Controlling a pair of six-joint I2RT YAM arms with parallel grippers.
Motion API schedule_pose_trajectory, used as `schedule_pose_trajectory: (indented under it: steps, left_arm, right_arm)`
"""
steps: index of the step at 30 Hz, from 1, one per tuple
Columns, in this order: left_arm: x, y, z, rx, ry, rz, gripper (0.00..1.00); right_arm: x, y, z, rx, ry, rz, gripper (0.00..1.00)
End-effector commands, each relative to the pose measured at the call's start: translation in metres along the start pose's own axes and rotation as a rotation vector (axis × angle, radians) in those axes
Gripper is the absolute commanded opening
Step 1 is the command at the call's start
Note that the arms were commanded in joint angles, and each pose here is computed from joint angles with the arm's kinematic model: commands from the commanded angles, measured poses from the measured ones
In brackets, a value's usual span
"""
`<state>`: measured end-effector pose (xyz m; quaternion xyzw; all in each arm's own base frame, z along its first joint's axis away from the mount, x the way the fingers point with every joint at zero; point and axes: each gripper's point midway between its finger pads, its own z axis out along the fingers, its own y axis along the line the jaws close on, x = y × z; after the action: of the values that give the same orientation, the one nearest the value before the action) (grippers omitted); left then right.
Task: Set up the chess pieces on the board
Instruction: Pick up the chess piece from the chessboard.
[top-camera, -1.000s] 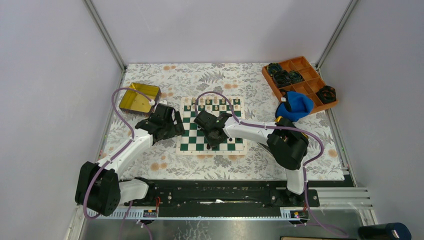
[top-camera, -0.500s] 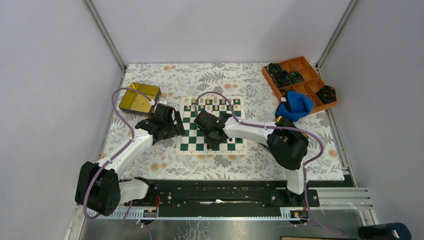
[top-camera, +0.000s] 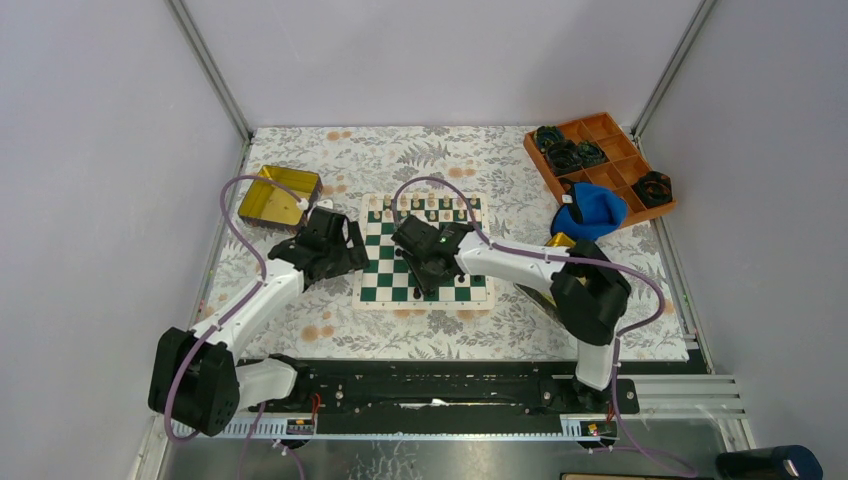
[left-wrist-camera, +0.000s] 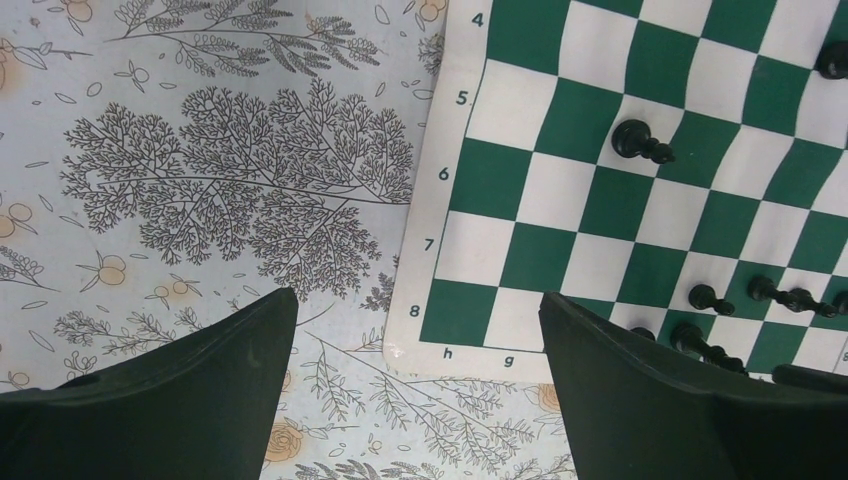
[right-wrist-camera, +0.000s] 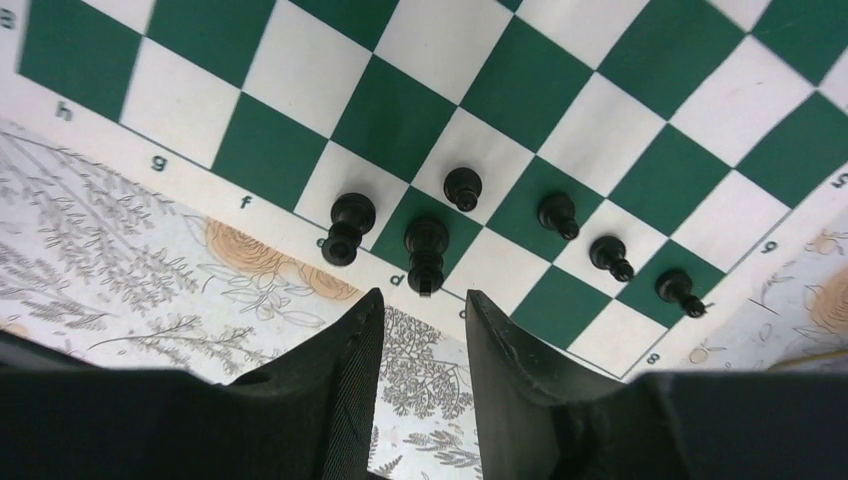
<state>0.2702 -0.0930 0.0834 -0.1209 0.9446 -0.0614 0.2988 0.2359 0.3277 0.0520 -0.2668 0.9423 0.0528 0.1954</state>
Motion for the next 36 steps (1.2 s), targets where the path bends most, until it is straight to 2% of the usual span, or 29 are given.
schedule_pose_trajectory:
  steps: [1,7,13,18,24,27,31,36]
  left_arm:
    - [-0.023,-0.014,-0.011,0.063,-0.093,0.015,0.98]
    - [-0.041,-0.030,-0.012,0.089,-0.106,0.031,0.94]
    - [-0.055,-0.046,0.000,0.064,-0.044,0.066,0.93]
    - [-0.075,-0.074,0.007,0.083,-0.021,0.094,0.93]
    - [-0.042,-0.093,0.038,0.101,0.107,0.070,0.90]
    - [-0.039,-0.089,0.040,0.099,0.091,0.053,0.93]
    - [-0.047,-0.075,0.027,0.037,0.065,0.100,0.96]
    - [-0.059,-0.053,0.002,-0.080,0.061,0.180,0.98]
  right_arm:
    - [-0.027,-0.011,-0.044,0.012,-0.120,0.027,0.43]
    - [-0.045,-0.019,-0.073,0.033,-0.205,0.058,0.49]
    - [-0.079,-0.041,-0.109,0.060,-0.330,0.127,0.51]
    - [-0.104,-0.053,-0.120,0.053,-0.416,0.188,0.53]
    - [-0.135,-0.058,-0.110,0.055,-0.522,0.232,0.53]
    - [-0.149,-0.055,-0.108,0.004,-0.606,0.252,0.53]
    - [-0.161,-0.048,-0.115,-0.058,-0.704,0.272,0.54]
    - [-0.162,-0.043,-0.117,-0.090,-0.745,0.280,0.54]
